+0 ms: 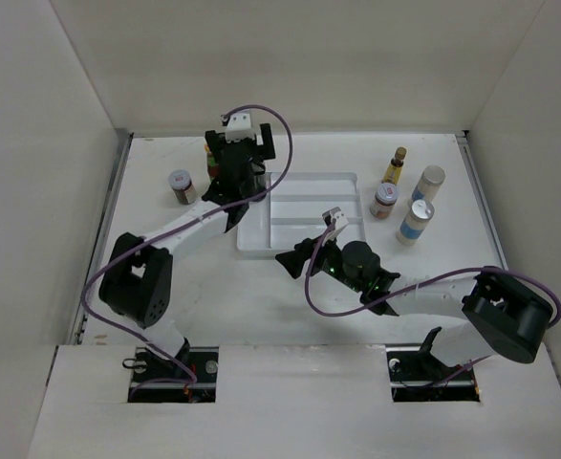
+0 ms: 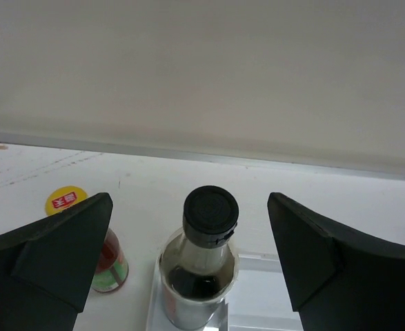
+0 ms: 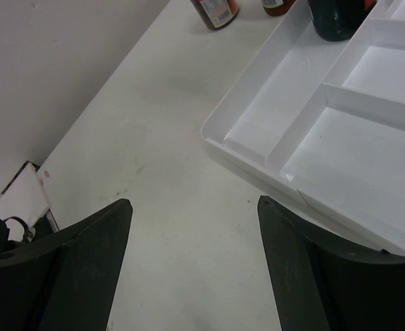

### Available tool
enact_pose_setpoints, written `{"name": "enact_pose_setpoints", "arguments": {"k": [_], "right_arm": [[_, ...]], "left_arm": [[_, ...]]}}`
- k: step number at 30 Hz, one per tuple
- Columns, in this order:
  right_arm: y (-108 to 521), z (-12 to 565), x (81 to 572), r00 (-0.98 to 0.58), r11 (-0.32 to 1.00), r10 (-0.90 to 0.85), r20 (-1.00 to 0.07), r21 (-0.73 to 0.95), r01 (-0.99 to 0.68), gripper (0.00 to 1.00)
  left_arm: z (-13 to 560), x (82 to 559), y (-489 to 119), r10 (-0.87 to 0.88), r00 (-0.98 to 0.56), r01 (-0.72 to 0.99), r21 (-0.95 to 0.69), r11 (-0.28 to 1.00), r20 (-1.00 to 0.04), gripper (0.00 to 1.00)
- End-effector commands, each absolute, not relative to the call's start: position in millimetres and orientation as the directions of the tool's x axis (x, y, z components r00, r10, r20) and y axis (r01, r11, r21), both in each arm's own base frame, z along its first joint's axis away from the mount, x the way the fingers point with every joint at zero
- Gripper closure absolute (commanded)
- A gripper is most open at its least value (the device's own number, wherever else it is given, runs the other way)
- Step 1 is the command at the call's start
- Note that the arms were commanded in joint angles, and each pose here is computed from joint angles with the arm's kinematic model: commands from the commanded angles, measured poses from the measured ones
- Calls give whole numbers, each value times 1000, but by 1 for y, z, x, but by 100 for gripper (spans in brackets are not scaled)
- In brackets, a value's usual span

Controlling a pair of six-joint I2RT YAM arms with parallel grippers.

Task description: Organize the condiment bottles

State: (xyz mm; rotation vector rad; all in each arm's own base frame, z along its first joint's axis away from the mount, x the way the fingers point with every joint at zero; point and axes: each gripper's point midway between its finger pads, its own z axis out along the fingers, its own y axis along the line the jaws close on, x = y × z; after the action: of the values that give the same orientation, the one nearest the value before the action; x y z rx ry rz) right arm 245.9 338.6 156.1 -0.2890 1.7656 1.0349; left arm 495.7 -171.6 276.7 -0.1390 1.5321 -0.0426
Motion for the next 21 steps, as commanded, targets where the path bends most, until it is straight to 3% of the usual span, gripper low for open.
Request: {"name": "enact_pose_setpoints", "arguments": {"k": [1,6,8,10,12,21], "right_arm": [[340,180,250,-407,567,326,-853,521,-638,20],[341,178,251,-411,568,324,-852,522,-636,19],[341,179,251,-411,567,324,-852,523,-637,19],[341,178,251,-410,568,322,-853,521,-637,19],[341,177,251,-414,569,324,-851,525,-633,19],[341,180,250,-407,568,323,-855,519,-639,17]], "left_arm": [[364,456,-152,-235,216,-30,-248,968,-947,0],[374,430,-121,-284,209,-35,-297,954,-936,1],[357,433,-113,-291,160,-46,-301,952,-943,11],[338,438,-104,-308,113,-75,-317,945,-945,32],[319,446,-97,-313,58,-104,-317,943,-948,41],[257,497,-88,-257,-151,-176,-230,957,-954,34]]}}
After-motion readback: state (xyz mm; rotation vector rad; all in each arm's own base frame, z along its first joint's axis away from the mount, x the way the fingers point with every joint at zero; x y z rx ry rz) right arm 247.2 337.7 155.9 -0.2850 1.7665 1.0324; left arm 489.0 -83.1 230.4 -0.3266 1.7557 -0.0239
